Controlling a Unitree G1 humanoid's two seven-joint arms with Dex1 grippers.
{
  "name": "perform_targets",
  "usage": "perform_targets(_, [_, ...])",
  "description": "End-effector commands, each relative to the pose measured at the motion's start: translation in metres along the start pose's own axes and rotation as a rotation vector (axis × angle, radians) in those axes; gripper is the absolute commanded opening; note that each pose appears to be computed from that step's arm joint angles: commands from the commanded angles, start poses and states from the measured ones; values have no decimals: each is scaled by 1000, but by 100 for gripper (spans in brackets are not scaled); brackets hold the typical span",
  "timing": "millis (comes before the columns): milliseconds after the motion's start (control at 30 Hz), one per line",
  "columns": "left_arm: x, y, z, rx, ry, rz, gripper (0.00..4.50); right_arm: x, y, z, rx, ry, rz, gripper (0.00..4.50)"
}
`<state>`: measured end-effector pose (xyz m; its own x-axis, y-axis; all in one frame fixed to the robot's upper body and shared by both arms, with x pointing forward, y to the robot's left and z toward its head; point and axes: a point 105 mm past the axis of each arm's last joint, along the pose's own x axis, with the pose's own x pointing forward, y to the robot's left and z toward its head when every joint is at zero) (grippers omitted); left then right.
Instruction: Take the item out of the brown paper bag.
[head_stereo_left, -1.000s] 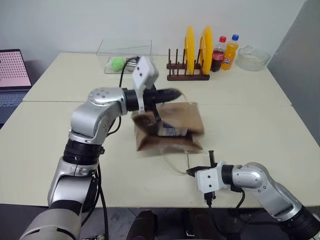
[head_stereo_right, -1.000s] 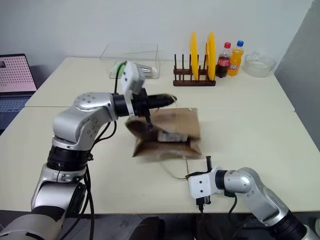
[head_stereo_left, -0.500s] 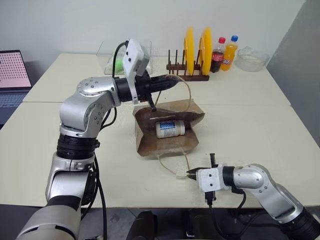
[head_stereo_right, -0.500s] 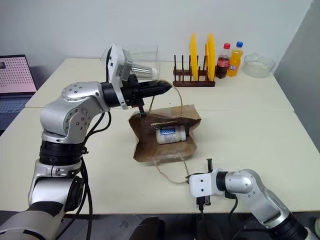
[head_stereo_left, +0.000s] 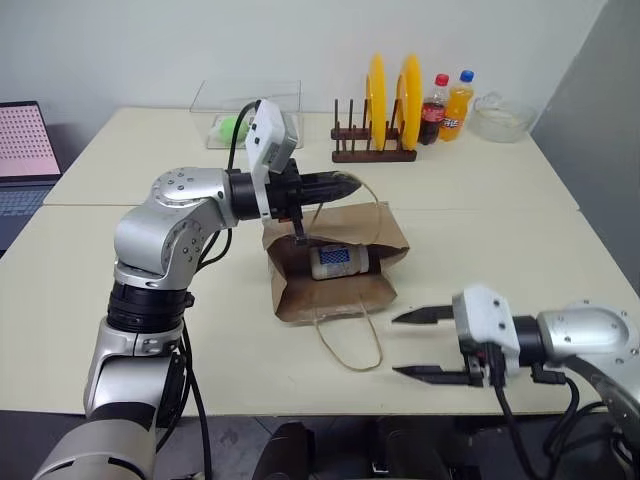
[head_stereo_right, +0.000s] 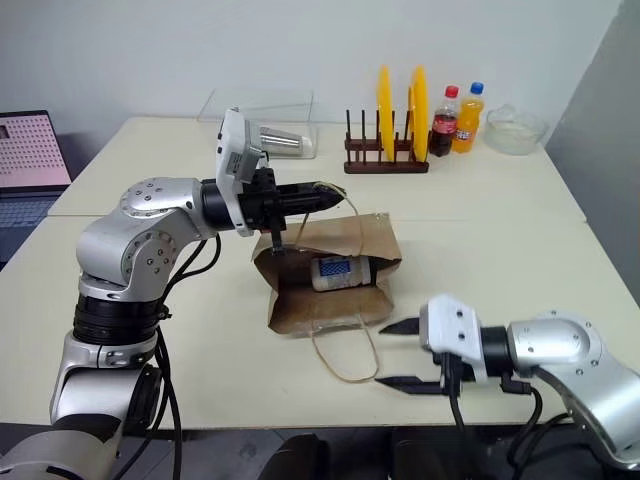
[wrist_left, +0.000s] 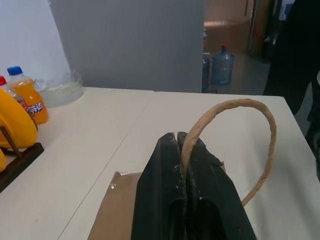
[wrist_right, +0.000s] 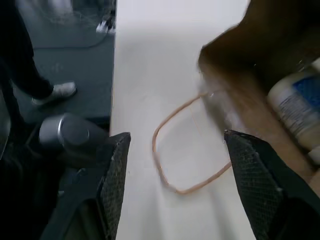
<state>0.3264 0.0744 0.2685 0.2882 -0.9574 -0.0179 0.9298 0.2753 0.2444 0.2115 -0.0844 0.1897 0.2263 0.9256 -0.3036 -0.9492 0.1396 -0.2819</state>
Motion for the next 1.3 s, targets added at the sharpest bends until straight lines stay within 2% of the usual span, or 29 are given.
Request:
perform_targets(33, [0, 1, 17, 56, -45, -3, 0, 25, -32, 15, -97, -29, -149, 311])
perform_targets(133, [0, 5, 19, 60, -50, 4, 0, 50, -45, 11, -165, 13, -186, 311])
perform_targets(267, [1, 7, 19, 66, -53, 7, 0, 77, -46, 8, -198, 36, -146, 311])
perform_targets(333, [1, 7, 19, 70, -52, 8, 0, 85, -53, 2, -260, 82, -154, 348])
perform_targets(433, [0, 8, 19, 72, -51, 11, 0, 96, -63, -7, -351, 151, -195, 439])
perform_targets(467, [0, 8, 19, 73, -49, 14, 0, 100, -66, -8, -402, 177, -215, 445])
perform_targets(667, [0, 9, 18, 75, -48, 17, 0, 112, -75, -22, -567, 303, -248, 445])
perform_targets(1067, [2, 8, 19, 78, -56, 13, 0, 124, -101, -51, -721, 531, -252, 445])
perform_targets(1300, [2, 9, 18, 83, -53, 16, 0, 128, -110, -67, -714, 593, -221, 445])
